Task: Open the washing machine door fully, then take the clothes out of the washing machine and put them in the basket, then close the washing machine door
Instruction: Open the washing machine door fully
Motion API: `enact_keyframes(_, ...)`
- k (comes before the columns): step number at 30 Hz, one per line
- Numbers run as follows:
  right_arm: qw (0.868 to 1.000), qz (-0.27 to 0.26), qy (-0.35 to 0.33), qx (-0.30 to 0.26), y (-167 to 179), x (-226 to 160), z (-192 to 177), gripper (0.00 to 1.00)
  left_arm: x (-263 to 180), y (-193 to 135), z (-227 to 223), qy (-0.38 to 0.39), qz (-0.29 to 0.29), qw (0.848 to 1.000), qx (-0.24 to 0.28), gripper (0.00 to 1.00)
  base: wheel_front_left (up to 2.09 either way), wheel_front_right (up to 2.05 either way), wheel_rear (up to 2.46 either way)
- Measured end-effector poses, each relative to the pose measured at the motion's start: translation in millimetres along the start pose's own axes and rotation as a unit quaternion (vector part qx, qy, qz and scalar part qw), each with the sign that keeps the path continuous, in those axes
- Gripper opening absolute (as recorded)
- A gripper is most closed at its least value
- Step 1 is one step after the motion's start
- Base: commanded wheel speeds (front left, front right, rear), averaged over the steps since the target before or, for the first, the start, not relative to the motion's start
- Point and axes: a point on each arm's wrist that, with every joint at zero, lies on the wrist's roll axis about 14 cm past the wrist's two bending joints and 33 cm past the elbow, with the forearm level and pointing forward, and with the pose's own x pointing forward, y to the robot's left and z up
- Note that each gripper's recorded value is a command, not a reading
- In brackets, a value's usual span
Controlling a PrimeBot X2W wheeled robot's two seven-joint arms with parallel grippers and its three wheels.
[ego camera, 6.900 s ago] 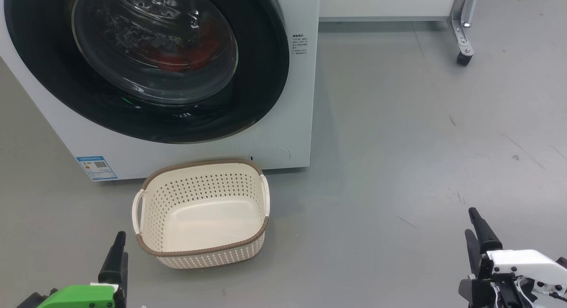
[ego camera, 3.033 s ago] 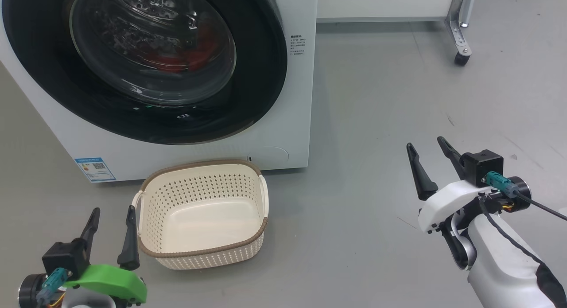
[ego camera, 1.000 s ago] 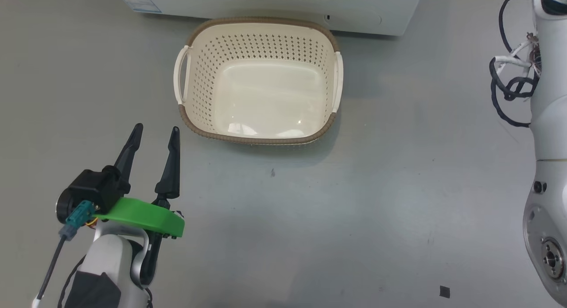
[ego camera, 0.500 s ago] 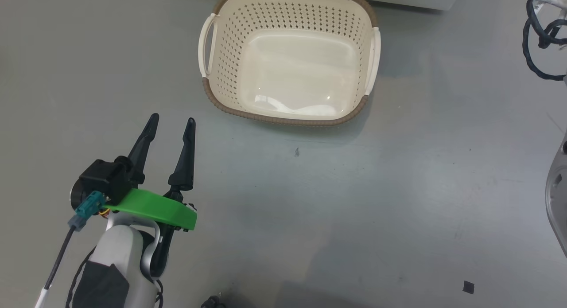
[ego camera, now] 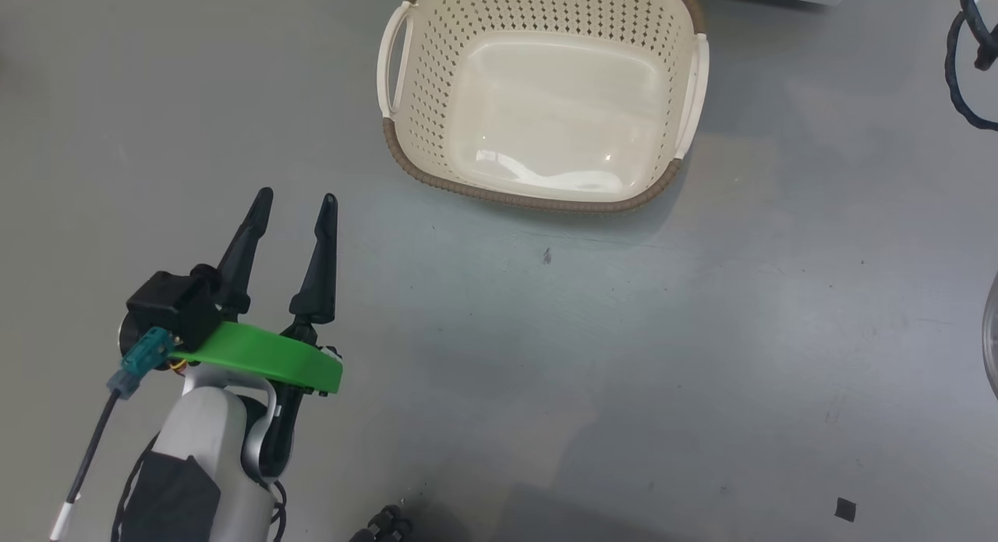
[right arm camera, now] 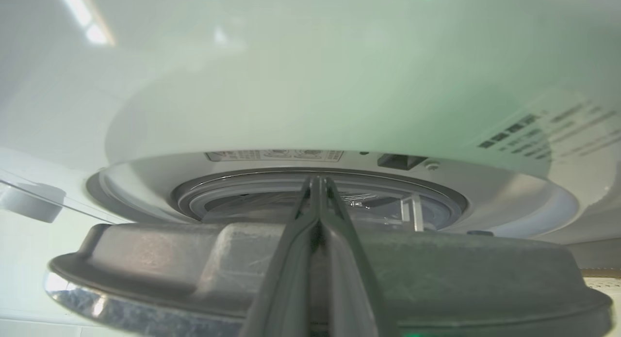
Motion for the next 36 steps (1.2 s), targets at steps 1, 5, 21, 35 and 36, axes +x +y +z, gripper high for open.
enact_keyframes(1,1.000,0.003,0.004,-0.001,0.2,-0.5,-0.7,0.00,0.7,0.3,2.3,-0.003,0.001,1.000,-0.002,1.00,0.00,0.00,0.00)
enact_keyframes(5,1.000,0.008,0.021,0.009,1.9,-5.5,-4.5,0.00,3.1,1.3,15.9,-0.024,0.002,1.000,-0.003,1.00,0.00,0.00,0.00)
enact_keyframes(21,0.995,0.002,0.094,0.039,4.3,-32.6,-30.4,0.00,3.6,-12.3,40.3,-0.059,-0.018,0.998,-0.007,1.00,0.00,0.00,0.00)
enact_keyframes(35,0.971,0.006,0.235,0.051,20.8,-66.7,-97.3,0.00,-8.0,-21.2,68.2,-0.096,-0.031,0.995,-0.010,1.00,0.00,0.00,0.00)
enact_keyframes(36,0.968,0.006,0.247,0.047,22.5,-69.2,-103.1,0.00,-9.5,-20.7,70.1,-0.098,-0.031,0.995,-0.009,1.00,0.00,0.00,0.00)
